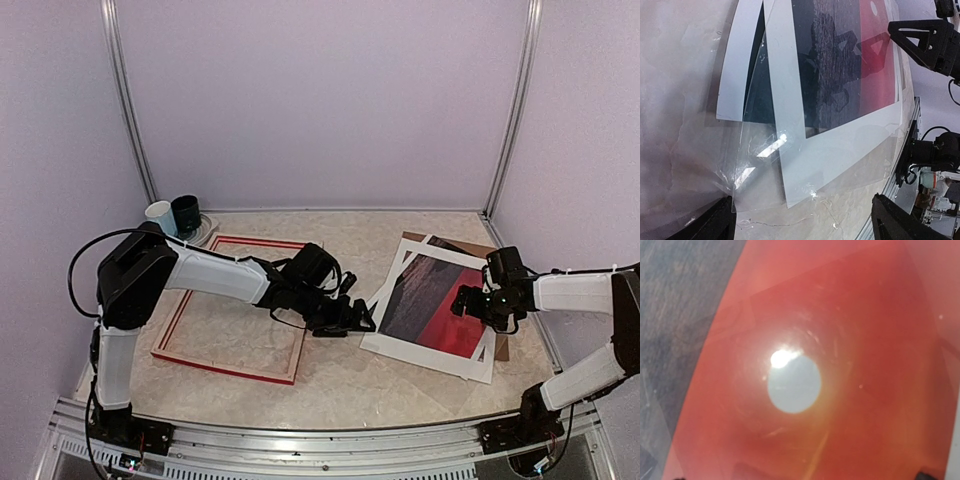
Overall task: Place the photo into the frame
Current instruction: Pick up the glass panel from the mat board.
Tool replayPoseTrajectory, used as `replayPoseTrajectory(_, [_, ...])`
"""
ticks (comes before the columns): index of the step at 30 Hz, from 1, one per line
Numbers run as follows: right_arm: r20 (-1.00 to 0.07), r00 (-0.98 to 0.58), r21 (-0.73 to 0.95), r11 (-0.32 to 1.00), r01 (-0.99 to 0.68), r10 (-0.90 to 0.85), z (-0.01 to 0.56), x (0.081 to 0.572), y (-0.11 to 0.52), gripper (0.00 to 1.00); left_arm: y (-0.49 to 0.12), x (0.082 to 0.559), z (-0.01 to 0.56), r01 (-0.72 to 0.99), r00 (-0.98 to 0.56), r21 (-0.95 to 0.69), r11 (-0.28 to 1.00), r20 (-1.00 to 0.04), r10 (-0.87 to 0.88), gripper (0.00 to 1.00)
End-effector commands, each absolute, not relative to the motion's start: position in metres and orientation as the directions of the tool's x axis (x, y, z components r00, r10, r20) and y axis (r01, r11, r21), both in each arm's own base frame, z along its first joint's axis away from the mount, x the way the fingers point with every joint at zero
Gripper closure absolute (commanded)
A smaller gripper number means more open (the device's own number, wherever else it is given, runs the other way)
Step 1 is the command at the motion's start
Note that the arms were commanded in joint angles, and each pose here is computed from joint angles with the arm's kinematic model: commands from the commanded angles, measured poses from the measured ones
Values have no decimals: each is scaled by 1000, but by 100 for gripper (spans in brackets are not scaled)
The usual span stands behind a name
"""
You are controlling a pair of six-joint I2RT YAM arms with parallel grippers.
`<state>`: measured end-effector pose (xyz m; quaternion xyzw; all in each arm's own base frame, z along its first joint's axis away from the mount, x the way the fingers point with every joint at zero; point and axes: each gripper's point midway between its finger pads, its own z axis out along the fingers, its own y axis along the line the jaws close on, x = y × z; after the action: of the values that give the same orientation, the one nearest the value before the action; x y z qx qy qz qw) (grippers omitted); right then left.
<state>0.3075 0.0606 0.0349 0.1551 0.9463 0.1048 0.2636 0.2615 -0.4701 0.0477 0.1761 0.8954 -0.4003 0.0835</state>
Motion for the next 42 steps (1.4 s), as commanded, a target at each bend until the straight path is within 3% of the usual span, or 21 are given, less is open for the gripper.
replayPoseTrajectory(1, [-369, -864, 272, 928, 254, 344, 14, 284, 62, 1, -476, 259, 40, 350, -936, -728, 590, -254, 243, 7])
replayPoseTrajectory(6, [-363, -867, 277, 928, 249, 341, 12, 283, 64, 1, -484, 262, 55, 341, -940, -788, 513, -272, 206, 9])
replayPoseTrajectory(15, [-366, -868, 279, 929, 242, 336, 13, 282, 64, 1, -486, 270, 62, 349, -937, -789, 505, -302, 176, 21])
replayPoseTrajectory(25, [-371, -866, 280, 930, 238, 334, 16, 282, 64, 1, -479, 272, 48, 331, -943, -767, 549, -285, 170, 49])
replayPoseTrajectory(30, [-375, -865, 281, 930, 236, 333, 18, 282, 64, 1, -476, 272, 43, 328, -944, -755, 568, -282, 170, 70])
replayPoseTrajectory(35, [-379, -863, 282, 930, 237, 335, 21, 282, 64, 1, -474, 272, 45, 334, -942, -753, 567, -292, 167, 73])
replayPoseTrajectory(42, [-387, -858, 286, 929, 236, 337, 27, 282, 64, 1, -474, 273, 49, 339, -940, -759, 556, -303, 159, 95])
